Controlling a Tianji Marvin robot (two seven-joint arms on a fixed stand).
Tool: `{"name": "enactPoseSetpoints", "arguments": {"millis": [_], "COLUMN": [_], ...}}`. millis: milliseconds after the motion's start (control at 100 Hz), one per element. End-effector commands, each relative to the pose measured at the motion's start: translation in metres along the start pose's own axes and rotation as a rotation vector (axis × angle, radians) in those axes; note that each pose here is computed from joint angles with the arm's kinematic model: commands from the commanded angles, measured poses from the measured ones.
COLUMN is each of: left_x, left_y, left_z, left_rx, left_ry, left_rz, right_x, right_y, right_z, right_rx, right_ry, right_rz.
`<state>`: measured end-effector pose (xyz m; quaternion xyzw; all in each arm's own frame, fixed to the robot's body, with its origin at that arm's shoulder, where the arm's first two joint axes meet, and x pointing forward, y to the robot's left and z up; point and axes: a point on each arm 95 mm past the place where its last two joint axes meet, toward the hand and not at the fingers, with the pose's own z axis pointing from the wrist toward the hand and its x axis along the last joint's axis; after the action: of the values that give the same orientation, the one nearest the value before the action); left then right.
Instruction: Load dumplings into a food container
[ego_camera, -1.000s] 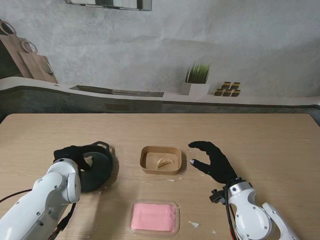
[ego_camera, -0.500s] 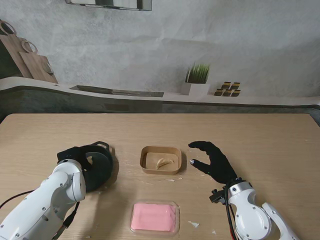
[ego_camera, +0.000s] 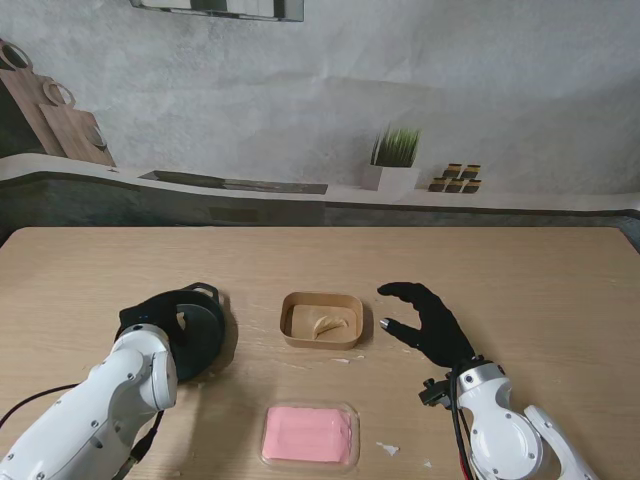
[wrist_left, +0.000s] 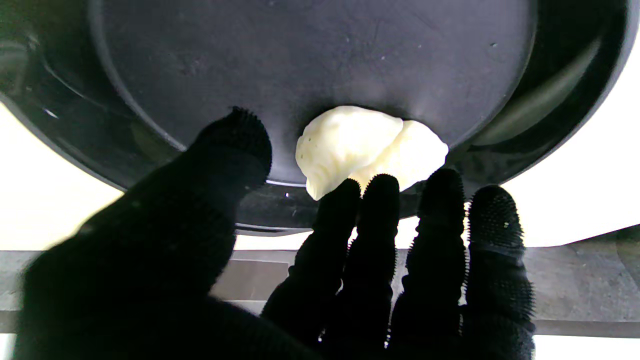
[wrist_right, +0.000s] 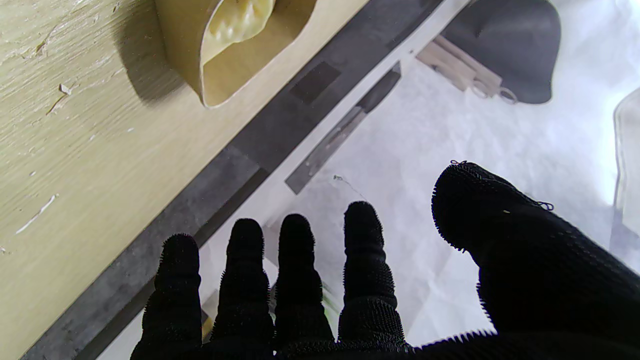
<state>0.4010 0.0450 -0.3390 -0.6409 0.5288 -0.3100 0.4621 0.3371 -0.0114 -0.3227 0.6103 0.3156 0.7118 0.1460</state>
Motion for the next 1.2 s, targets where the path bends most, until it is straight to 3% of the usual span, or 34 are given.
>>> {"name": "enactPoseSetpoints", "arguments": {"millis": [0, 620, 1190], "left_x": [0.001, 0.006, 0.013], "left_y": [0.004, 0.024, 0.046], "left_z": [0.001, 0.012, 0.023], "left_rx": [-0.025, -0.106, -0.056], "left_ry": [-0.006, -0.021, 0.016], "left_rz": [-0.006, 0.058, 0.158], "right_x": [0.002, 0.001, 0.001], "right_y": [-0.004, -0.005, -0.005], "right_z": [-0.002, -0.001, -0.001], "right_rx": [0.010, 0.010, 0.013], "right_ry": [-0.003, -0.008, -0.007], "right_rz": [0.011, 0.010, 0.012]}}
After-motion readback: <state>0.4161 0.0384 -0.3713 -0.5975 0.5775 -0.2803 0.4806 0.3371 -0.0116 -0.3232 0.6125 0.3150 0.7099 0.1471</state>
